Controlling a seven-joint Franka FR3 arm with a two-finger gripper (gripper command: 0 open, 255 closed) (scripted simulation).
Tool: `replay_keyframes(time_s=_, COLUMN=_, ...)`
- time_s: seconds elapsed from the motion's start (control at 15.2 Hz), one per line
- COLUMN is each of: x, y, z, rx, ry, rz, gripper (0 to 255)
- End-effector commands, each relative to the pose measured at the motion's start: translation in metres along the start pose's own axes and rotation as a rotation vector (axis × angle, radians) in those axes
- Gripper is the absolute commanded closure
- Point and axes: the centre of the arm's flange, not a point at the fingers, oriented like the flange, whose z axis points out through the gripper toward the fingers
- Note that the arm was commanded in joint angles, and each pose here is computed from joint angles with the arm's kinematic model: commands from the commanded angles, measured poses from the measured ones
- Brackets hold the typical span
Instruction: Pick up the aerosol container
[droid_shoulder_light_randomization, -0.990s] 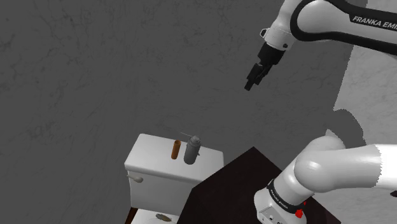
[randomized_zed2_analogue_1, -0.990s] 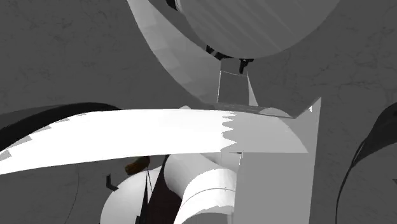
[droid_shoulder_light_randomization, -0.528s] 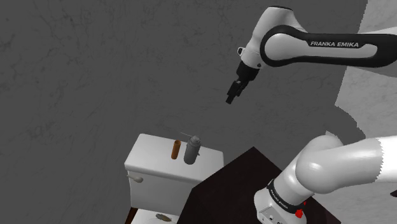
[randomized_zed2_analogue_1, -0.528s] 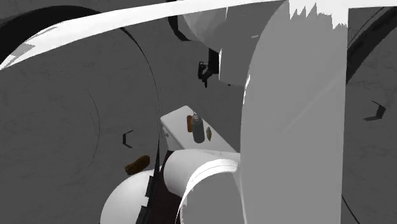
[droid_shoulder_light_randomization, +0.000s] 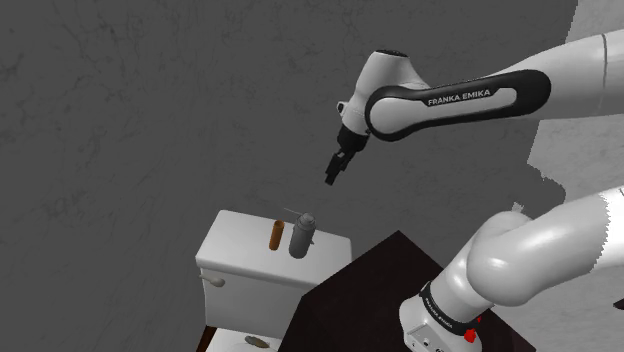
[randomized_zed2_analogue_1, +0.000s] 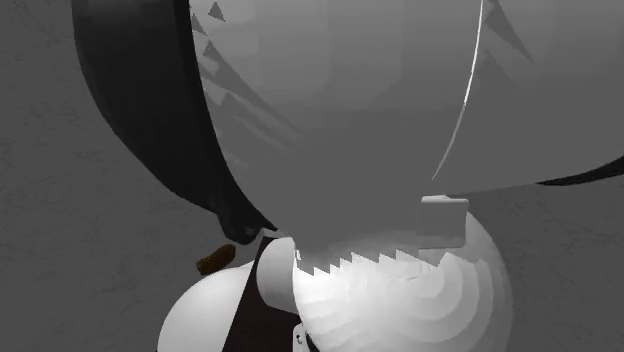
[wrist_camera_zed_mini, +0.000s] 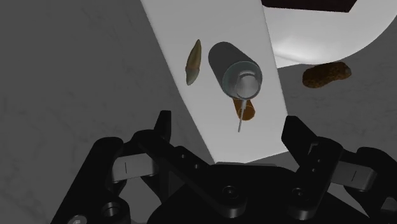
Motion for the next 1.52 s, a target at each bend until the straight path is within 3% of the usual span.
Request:
replay_keyframes(time_s=0.0, x=0.011, y=-0.008, z=0.023, rx=0.002, ry=0.002, rz=-0.027, gripper=0)
replay_keyframes(time_s=0.59, x=0.058, y=-0.047, z=0.125, rx=0.012, ry=-0.002, rz=-0.147, gripper=0)
replay_keyframes(time_s=1.25, x=0.059, y=-0.051, z=0.171, rx=0.013, ry=-0.003, rz=-0.155, gripper=0)
replay_keyframes(time_s=1.32, x=0.058, y=-0.051, z=0.171, rx=0.013, ry=-0.003, rz=-0.155, gripper=255)
replay_keyframes(time_s=1.45, x=0.059, y=-0.051, z=0.171, rx=0.013, ry=-0.003, rz=-0.155, gripper=255)
